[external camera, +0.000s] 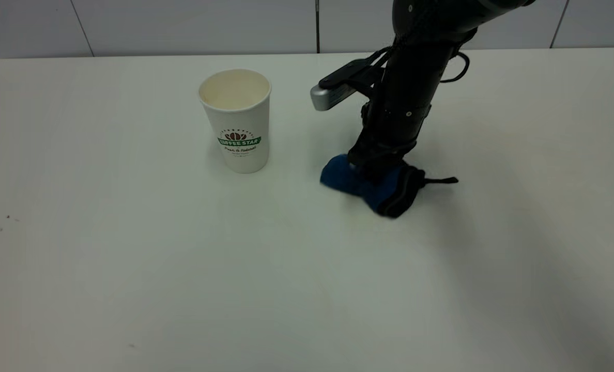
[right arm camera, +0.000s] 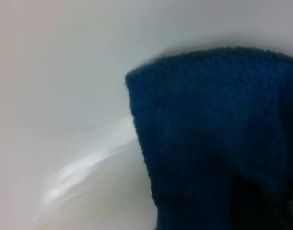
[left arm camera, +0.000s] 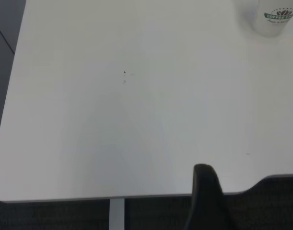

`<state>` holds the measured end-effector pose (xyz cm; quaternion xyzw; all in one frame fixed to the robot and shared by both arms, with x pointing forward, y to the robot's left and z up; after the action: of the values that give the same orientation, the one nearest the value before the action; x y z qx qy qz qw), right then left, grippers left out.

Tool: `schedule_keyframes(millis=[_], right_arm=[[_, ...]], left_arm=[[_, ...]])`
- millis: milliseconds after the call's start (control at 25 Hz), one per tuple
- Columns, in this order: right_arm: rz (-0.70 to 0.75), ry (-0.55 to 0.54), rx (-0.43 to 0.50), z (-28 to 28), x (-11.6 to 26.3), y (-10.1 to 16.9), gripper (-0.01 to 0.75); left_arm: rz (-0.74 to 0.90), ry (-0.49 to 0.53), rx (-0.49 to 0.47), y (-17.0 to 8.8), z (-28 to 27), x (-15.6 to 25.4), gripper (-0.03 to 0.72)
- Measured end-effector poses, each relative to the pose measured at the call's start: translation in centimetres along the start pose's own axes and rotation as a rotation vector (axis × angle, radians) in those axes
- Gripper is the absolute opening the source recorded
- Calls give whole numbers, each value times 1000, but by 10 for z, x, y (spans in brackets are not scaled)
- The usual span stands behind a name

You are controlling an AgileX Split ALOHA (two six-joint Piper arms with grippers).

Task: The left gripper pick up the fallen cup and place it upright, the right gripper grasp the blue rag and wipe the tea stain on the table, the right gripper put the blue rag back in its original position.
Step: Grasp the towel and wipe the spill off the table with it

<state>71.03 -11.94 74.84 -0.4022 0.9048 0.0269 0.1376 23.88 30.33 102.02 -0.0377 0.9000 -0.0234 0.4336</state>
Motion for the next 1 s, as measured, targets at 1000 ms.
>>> schedule_keyframes(millis=[1000], right_arm=[[-4, 179, -314, -1, 5, 68, 50]], left_arm=[[1, 0, 0, 0, 0, 0, 499]])
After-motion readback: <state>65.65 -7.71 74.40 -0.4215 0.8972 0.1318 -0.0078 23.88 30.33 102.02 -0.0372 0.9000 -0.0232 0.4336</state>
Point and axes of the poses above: a point on each arm's last joint axis where the gripper is mounted, z pointing out along that axis toward the gripper, y along the wrist's bending axis when the last joint is at zero, x = y × z, the point moved 2 cm from there along z, pointing out along that axis toward the gripper, and after that the axes turned 7 degrees about -z, right-handed, at the moved point
